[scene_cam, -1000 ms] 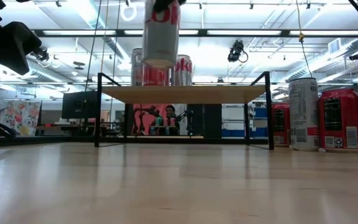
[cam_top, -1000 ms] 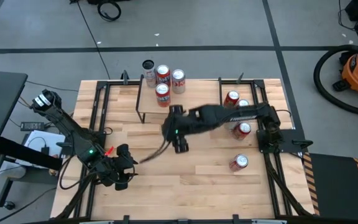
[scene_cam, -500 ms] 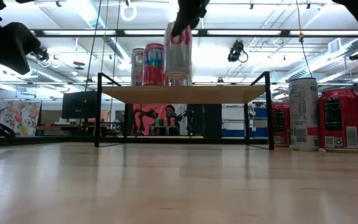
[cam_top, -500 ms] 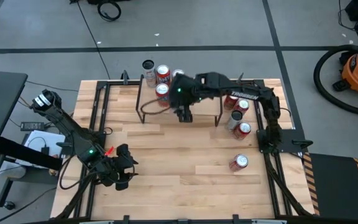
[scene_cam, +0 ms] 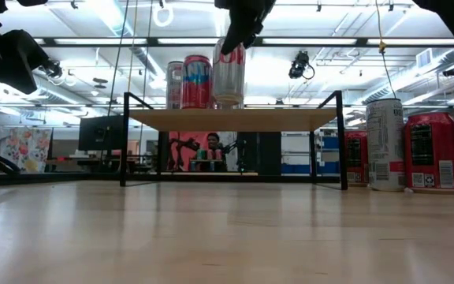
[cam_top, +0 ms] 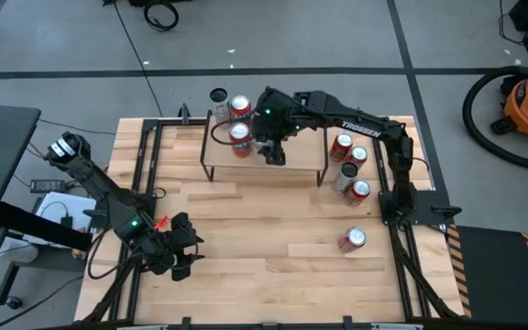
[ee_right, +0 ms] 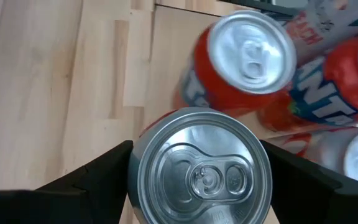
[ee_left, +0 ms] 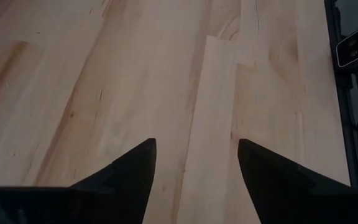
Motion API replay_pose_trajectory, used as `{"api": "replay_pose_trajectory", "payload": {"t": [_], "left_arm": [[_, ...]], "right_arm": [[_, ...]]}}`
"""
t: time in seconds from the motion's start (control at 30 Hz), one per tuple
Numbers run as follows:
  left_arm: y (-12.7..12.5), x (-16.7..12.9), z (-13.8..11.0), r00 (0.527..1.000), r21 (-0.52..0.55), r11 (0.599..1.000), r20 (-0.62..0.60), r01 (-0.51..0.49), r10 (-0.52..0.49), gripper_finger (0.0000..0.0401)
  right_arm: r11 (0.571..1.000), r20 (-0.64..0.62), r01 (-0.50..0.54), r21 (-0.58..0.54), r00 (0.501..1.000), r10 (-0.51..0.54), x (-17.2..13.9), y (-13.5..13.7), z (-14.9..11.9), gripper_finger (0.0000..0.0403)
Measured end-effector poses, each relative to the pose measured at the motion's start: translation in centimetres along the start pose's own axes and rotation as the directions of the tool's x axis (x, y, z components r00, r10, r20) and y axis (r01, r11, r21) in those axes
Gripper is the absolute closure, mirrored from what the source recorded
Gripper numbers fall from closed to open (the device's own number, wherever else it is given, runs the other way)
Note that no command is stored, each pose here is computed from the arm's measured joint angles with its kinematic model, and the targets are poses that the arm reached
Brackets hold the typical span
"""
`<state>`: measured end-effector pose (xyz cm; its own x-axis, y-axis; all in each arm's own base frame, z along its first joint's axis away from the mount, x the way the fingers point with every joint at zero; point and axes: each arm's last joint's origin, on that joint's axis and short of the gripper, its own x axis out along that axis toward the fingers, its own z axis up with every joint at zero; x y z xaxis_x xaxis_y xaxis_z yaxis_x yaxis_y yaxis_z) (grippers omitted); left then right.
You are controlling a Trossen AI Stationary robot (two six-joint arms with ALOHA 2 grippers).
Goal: Place canned beverage on shelf
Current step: Put the bottom left silver soda can on the shelf aligned with the other silver soda can
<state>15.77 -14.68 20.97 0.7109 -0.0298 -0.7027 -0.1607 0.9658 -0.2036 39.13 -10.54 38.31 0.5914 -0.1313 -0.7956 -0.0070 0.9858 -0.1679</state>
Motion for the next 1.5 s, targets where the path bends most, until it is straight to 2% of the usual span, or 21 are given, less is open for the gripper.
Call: {"api": "replay_pose_trajectory", "payload": {"t": [0.27, 0.57, 1.17, 1.5], "left_arm": [[0.0, 0.0, 0.0, 1.0, -0.005, 1.0, -0.001, 0.0, 0.0, 0.0163], [0.0, 0.0, 0.0, 1.0, -0.004, 1.0, -0.002, 0.0, 0.0, 0.0163], [0.0, 0.0, 0.0, 1.0, -0.004, 1.0, -0.003, 0.0, 0.0, 0.0163], [0.0, 0.0, 0.0, 1.0, -0.005, 1.0, -0.003, 0.001, -0.001, 0.0163]], "right_arm": [[0.999, -0.013, -0.023, 0.034, 1.0, 0.024, 0.5, -1.5, -0.9, 0.0084], [0.999, 0.017, -0.037, 0.028, 0.999, 0.037, 1.1, -2.0, -1.0, 0.0084], [0.999, -0.011, -0.003, 0.041, 1.0, 0.003, 1.8, -2.9, -1.4, 0.0084], [0.998, -0.028, 0.041, 0.046, 0.999, -0.04, 1.8, -2.9, -1.4, 0.0049]]}}
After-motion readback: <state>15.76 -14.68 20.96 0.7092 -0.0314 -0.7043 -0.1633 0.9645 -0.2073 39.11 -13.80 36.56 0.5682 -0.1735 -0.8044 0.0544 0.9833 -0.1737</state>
